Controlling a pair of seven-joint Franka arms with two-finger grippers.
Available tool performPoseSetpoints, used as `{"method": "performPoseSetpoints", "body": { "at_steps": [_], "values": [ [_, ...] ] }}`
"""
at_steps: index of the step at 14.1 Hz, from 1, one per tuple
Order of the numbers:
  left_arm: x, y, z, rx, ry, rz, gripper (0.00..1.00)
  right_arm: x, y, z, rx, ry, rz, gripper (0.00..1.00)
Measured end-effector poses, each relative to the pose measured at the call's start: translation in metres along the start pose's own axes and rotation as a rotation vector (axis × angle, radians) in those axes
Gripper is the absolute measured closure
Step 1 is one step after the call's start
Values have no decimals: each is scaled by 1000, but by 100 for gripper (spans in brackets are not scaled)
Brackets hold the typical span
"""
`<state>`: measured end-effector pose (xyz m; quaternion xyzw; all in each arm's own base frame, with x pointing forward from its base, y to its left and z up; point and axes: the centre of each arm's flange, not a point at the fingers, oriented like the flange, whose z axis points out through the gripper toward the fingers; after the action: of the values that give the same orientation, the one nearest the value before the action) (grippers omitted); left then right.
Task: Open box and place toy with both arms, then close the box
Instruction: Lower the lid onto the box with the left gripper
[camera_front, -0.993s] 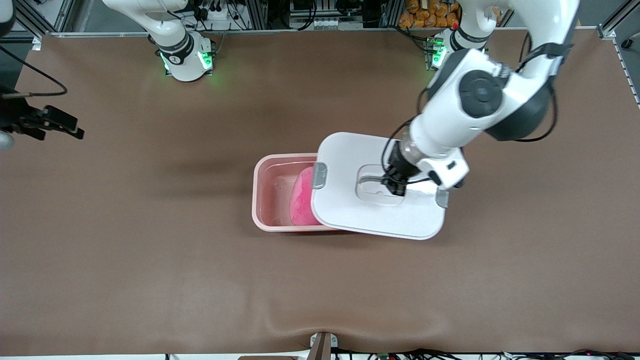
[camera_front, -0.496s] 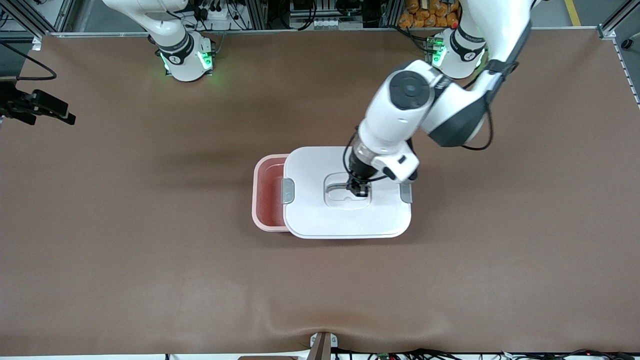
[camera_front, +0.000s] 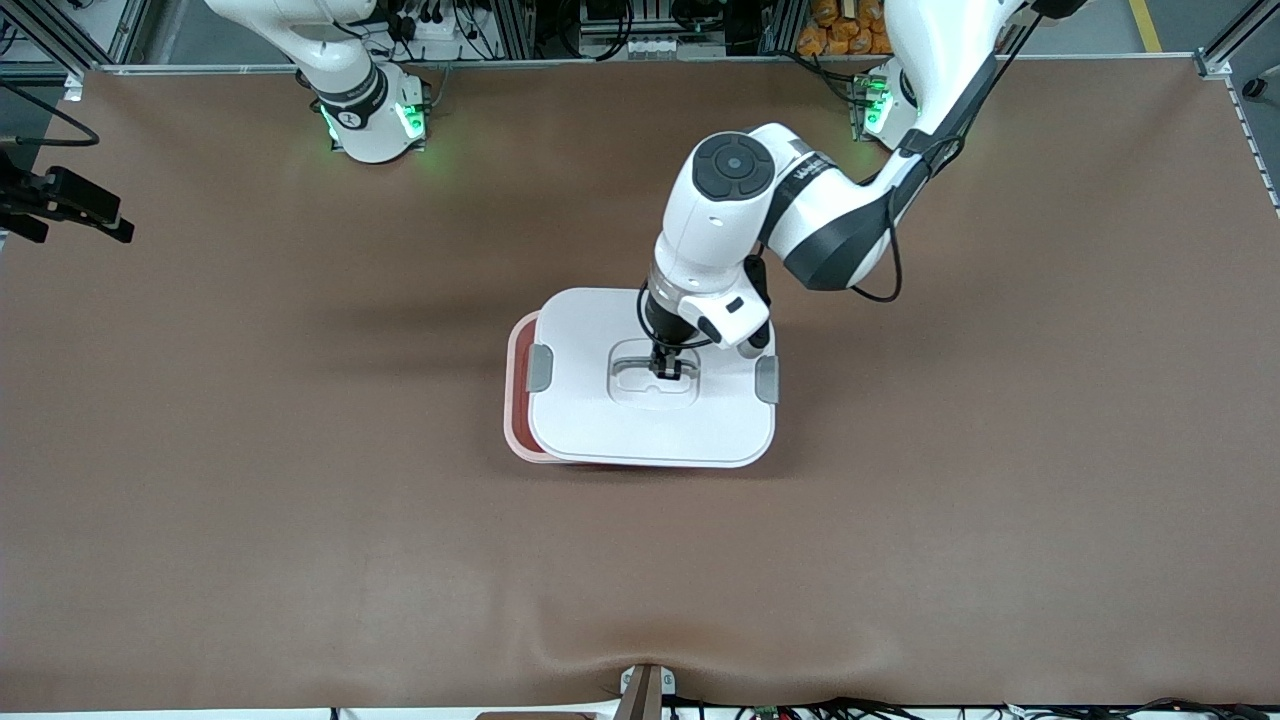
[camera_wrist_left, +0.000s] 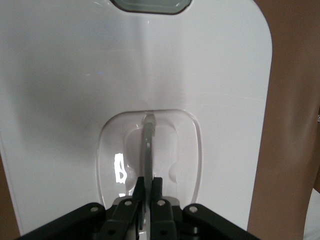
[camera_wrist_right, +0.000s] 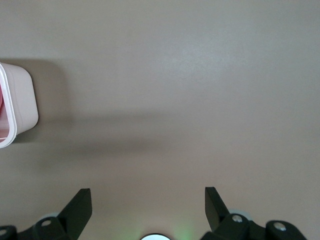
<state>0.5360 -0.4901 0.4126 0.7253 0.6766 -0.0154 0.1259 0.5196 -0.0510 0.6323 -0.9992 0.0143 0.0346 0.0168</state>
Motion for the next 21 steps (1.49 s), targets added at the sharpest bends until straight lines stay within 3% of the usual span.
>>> {"method": "performPoseSetpoints", "body": {
  "at_steps": [8,14,21],
  "values": [
    [-26,-23,26,-37,39,-30,93,7,-5,10,0,-47,-9,0],
    [-34,-25,36,-55,22,-53,93,12,-9,6,-3,-10,-22,0],
    [-41,-30,54,-84,40,-64,93,12,-9,6,34,-8,-16,0]
  ]
}}
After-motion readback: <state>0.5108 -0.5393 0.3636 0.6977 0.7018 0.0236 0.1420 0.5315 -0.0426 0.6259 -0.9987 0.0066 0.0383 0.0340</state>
